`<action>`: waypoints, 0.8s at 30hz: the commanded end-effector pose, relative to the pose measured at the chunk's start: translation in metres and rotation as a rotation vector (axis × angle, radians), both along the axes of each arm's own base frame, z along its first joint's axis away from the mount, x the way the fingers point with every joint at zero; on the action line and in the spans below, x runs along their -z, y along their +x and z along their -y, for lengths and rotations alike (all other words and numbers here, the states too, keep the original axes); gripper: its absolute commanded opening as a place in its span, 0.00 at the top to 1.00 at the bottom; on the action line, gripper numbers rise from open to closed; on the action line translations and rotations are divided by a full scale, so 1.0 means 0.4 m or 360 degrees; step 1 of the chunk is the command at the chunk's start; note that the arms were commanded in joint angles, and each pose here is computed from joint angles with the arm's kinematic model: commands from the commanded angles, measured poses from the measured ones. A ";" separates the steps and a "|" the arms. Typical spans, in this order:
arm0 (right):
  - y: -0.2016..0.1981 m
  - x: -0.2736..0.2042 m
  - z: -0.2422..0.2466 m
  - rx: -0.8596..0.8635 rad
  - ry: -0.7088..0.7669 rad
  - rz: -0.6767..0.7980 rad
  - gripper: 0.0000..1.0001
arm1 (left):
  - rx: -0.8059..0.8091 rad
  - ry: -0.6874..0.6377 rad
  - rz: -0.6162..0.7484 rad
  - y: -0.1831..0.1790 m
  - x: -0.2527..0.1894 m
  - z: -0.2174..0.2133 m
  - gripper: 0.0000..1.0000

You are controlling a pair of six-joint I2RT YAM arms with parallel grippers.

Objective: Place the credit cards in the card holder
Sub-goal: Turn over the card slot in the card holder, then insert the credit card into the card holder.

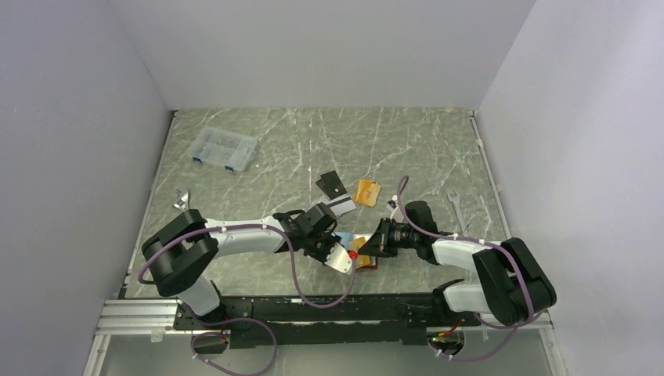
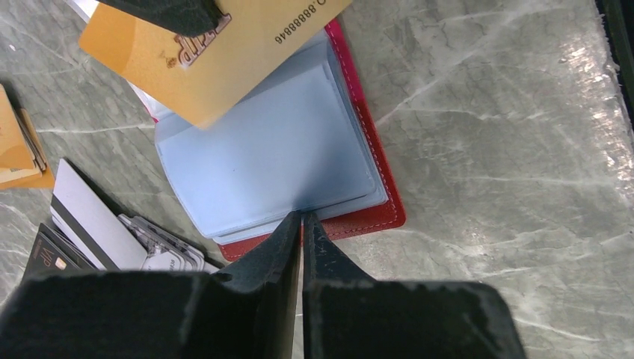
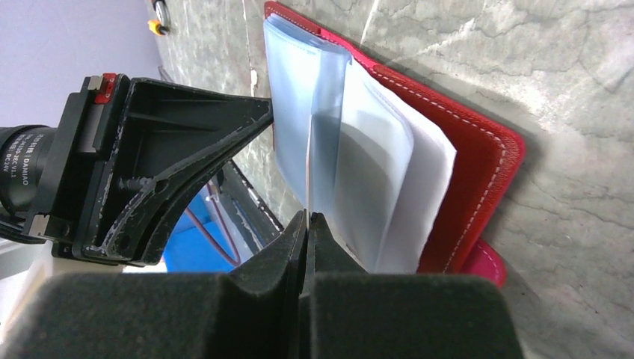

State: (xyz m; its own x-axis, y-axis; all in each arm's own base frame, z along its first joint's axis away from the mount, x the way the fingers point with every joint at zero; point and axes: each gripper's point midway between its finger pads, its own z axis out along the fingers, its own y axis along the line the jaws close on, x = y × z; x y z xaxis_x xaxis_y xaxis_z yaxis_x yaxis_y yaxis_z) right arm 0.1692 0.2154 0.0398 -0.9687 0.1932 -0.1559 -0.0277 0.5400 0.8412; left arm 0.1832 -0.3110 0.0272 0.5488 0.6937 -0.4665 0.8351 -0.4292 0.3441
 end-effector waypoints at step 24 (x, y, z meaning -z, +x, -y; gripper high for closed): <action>0.082 0.004 -0.017 0.0060 -0.0040 0.0199 1.00 | 0.0063 0.0130 0.0037 -0.003 0.023 -0.019 0.90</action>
State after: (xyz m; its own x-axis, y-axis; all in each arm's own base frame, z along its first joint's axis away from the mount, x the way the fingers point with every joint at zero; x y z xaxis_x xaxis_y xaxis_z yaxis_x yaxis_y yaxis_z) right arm 0.1835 0.2176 0.0325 -0.9592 0.2013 -0.1984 -0.0545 0.5570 0.8287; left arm 0.1898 -0.3090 0.0257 0.5829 0.6988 -0.4147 0.8093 -0.4537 0.3731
